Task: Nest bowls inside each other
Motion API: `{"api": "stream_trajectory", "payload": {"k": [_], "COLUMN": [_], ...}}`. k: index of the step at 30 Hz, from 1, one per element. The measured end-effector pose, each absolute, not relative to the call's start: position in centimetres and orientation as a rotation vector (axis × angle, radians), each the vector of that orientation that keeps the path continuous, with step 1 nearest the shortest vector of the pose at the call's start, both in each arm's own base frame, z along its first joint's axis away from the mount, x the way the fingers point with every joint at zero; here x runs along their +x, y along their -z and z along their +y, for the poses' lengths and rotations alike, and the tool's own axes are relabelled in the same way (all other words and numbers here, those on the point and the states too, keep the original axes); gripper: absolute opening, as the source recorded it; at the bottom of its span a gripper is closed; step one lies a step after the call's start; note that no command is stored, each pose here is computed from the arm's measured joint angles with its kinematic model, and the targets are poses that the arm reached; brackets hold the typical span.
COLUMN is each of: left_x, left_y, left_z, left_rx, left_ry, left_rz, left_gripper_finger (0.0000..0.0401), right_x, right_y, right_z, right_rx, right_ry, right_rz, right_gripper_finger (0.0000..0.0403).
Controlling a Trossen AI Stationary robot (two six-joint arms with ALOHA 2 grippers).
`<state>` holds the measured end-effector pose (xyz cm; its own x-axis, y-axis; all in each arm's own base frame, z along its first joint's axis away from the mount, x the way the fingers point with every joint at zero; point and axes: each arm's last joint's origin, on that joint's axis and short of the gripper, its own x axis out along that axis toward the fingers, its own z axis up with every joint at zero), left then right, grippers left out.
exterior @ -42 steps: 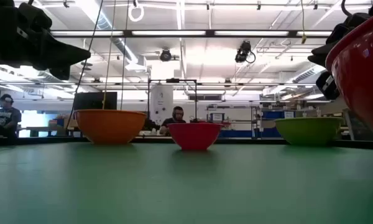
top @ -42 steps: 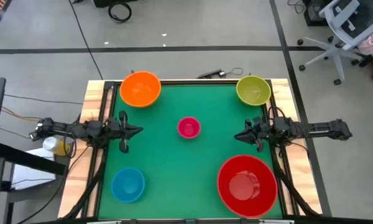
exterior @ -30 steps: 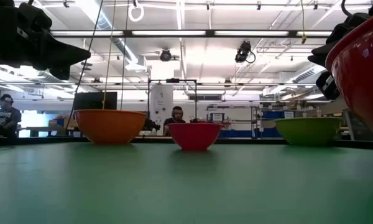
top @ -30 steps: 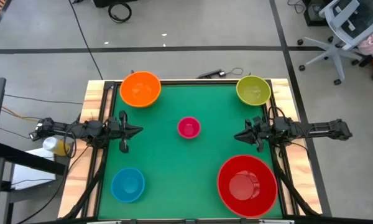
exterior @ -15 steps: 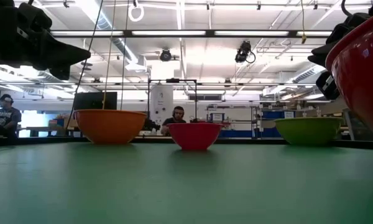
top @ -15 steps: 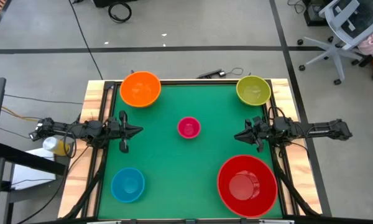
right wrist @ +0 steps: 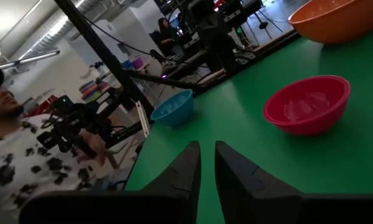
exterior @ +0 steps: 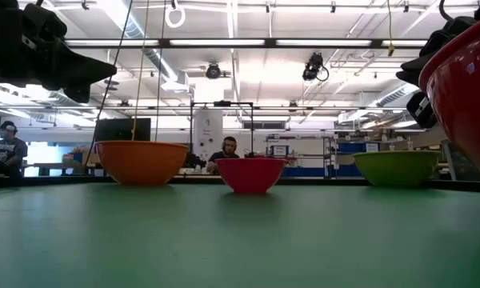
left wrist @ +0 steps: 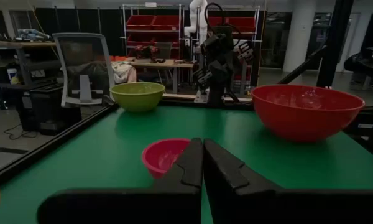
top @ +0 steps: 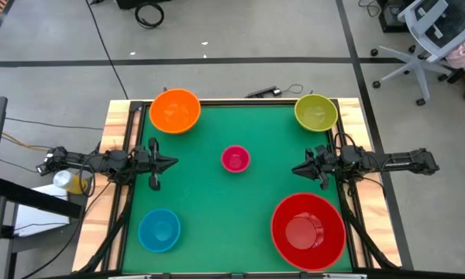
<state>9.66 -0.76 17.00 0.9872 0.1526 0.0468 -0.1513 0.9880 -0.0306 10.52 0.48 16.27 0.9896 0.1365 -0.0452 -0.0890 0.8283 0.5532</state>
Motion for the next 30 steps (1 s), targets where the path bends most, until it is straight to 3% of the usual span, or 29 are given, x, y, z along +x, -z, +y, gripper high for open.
{"api": "stream_trajectory", "payload": {"k": [8, 13, 16, 25, 30], "left_x": [9.7, 9.6, 9.6, 9.4, 9.4], "left_y": [-17.0, -17.3, -17.8, -18.9, -18.9], "left_z": [-0.8, -0.8, -0.7, -0.7, -0.7], "left_rx": [-0.027, -0.036, -0.049, -0.009, -0.041], "left_ry": [-0.153, -0.153, -0.152, -0.160, -0.155], "left_rz": [-0.049, -0.084, -0.136, -0.237, -0.238], "left_gripper_finger": [0.0016, 0.0016, 0.0016, 0.0016, 0.0016], "right_x": [10.5, 10.5, 10.5, 10.5, 10.5], "right_y": [-16.2, -16.0, -16.1, -17.0, -17.9], "right_z": [0.5, 0.6, 0.6, 0.5, 0.4], "right_rx": [0.561, 0.126, 0.020, 0.013, 0.319], "right_ry": [-0.126, -0.181, -0.169, -0.139, -0.130], "right_rz": [0.088, 0.089, 0.059, -0.025, -0.107], "right_gripper_finger": [0.0055, 0.0055, 0.0055, 0.0055, 0.0055]}}
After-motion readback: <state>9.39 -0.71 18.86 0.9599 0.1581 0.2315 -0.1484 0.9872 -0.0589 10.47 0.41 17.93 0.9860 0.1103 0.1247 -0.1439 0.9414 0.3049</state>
